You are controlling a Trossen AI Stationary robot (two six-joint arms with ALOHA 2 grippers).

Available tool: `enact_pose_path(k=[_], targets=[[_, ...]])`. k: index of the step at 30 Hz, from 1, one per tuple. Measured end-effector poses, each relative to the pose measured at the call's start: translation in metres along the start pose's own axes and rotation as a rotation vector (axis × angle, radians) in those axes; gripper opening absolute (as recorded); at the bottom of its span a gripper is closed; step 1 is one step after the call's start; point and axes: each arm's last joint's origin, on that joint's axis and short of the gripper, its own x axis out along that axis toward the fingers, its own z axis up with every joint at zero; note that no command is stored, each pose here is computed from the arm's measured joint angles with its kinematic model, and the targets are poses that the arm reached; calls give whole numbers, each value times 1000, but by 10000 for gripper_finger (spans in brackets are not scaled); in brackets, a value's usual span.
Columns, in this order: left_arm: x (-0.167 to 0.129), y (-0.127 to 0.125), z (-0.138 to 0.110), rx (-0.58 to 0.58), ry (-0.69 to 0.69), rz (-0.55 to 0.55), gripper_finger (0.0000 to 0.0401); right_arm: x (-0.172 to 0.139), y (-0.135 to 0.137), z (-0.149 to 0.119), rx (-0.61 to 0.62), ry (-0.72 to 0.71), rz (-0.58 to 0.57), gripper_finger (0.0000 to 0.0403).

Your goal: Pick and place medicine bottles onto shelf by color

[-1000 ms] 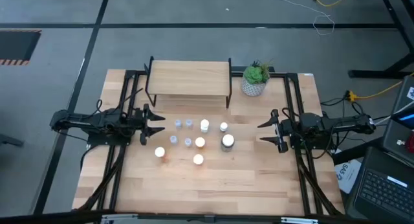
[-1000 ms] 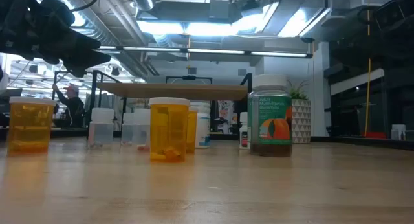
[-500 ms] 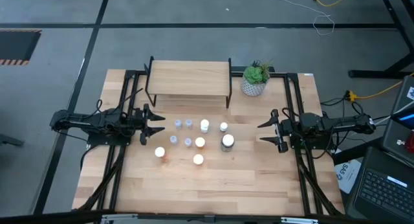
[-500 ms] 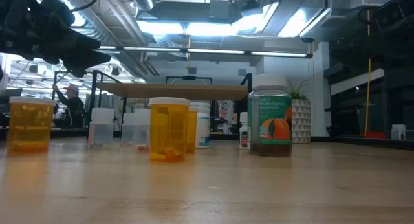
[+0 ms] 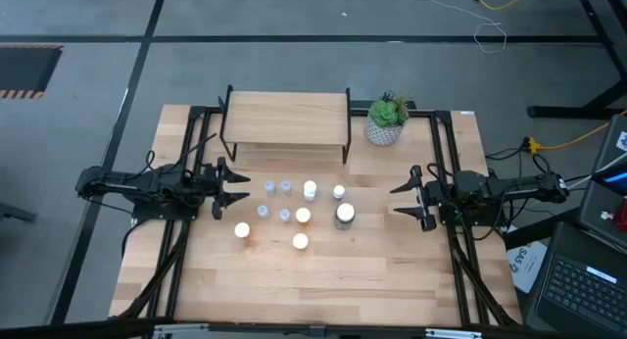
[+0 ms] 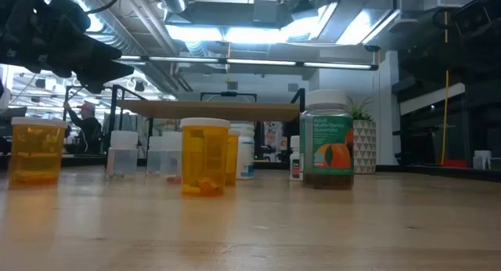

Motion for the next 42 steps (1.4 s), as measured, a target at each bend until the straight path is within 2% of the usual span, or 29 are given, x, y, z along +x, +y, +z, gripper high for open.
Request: enact_pose_path(k=[11, 14, 18, 22, 25, 29, 36, 38, 42], targets=[[0, 0, 0, 0, 0, 0, 219, -1, -1, 11, -25, -112, -21, 248], [0, 0, 0, 0, 0, 0, 219, -2, -3, 19, 19, -194, -75, 248], [0, 0, 0, 10, -4, 3, 219, -3, -4, 25, 70, -215, -109, 248], [0, -1, 7, 9, -71, 1, 219, -3, -5, 41, 89, -225, -108, 248], [-1, -2, 12, -1, -122, -7, 219, -1, -7, 64, 75, -229, -110, 248], [-1, -2, 14, -6, -148, -12, 219, 13, -9, 90, 100, -105, -105, 248], [-1, -2, 14, -6, -148, -13, 219, 65, -11, 119, 116, 338, -98, 248], [-1, -2, 14, -6, -148, -13, 219, 83, -12, 127, 119, 418, -96, 248], [-1, -2, 14, -6, -148, -13, 219, 117, -11, 137, 106, 560, -5, 248]])
